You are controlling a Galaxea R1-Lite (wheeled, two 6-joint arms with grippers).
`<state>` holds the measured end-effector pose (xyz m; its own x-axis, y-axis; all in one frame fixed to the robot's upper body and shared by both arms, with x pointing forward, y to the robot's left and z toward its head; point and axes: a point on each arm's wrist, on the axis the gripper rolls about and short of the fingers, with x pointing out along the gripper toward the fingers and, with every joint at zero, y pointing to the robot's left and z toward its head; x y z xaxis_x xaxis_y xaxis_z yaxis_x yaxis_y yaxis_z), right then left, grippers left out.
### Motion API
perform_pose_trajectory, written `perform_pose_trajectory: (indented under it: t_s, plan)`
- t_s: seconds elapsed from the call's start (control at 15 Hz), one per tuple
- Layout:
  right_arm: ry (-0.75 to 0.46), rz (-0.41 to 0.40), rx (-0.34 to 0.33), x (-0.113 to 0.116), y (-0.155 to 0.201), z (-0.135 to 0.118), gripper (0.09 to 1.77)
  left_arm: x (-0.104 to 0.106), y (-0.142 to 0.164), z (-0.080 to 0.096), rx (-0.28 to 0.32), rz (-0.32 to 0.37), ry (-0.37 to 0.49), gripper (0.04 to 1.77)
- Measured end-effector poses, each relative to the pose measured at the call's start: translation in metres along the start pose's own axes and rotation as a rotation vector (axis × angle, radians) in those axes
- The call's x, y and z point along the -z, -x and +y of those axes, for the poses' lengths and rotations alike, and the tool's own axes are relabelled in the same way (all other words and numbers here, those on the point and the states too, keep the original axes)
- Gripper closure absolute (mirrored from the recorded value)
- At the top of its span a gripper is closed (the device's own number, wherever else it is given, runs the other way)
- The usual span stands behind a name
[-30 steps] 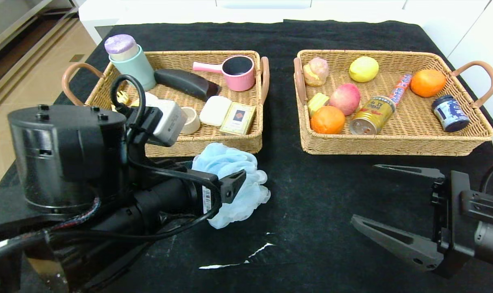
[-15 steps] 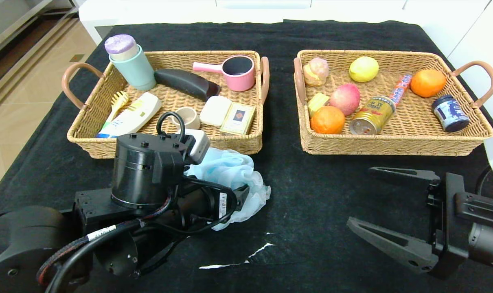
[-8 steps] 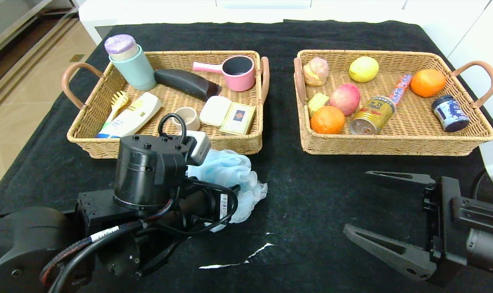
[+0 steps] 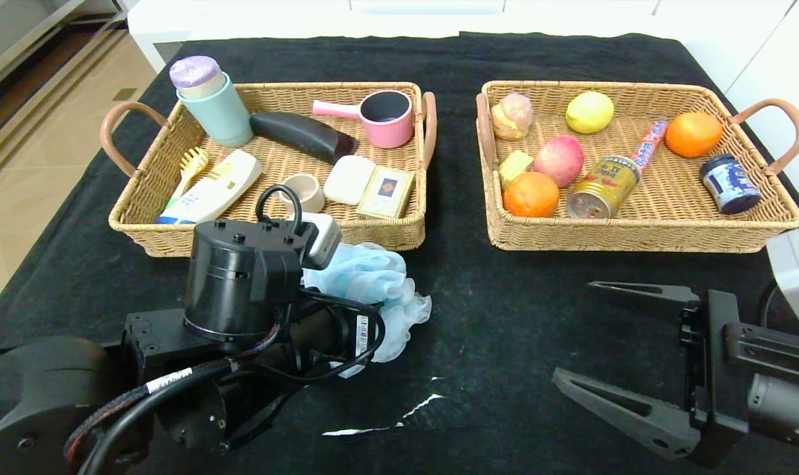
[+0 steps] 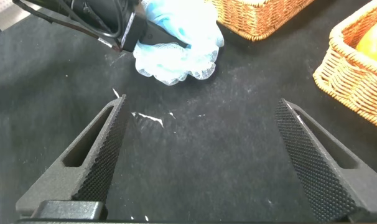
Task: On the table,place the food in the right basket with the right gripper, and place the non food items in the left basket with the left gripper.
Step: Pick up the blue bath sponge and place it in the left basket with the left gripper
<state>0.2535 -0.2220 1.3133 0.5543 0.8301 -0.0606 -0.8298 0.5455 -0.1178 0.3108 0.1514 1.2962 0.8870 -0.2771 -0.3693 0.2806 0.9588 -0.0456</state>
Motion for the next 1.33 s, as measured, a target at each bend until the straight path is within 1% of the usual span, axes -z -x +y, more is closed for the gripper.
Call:
perform_pose_trajectory:
  t_s: [0.27,0.73,1.0,1.2,1.33]
  plan:
    - [-0.002,0.006,0.014,0.001,-0.001,0.001,0.15,0.000,0.000,0.000,0.000,0.000,0.001,1.01]
    - [-0.002,0.012,-0.002,0.002,-0.003,0.003,0.15,-0.004,0.005,0.001,-0.006,-0.014,0.003,1.01]
    - [-0.004,0.016,-0.005,0.003,-0.004,0.004,0.15,-0.011,0.019,0.003,0.008,-0.041,0.004,1.03]
    - [-0.002,0.016,-0.013,0.004,-0.004,0.005,0.15,-0.016,0.032,0.005,0.016,-0.043,-0.006,1.04]
    - [-0.003,0.017,-0.015,0.004,-0.004,0.006,0.15,-0.022,0.043,0.005,0.032,-0.072,0.003,1.04]
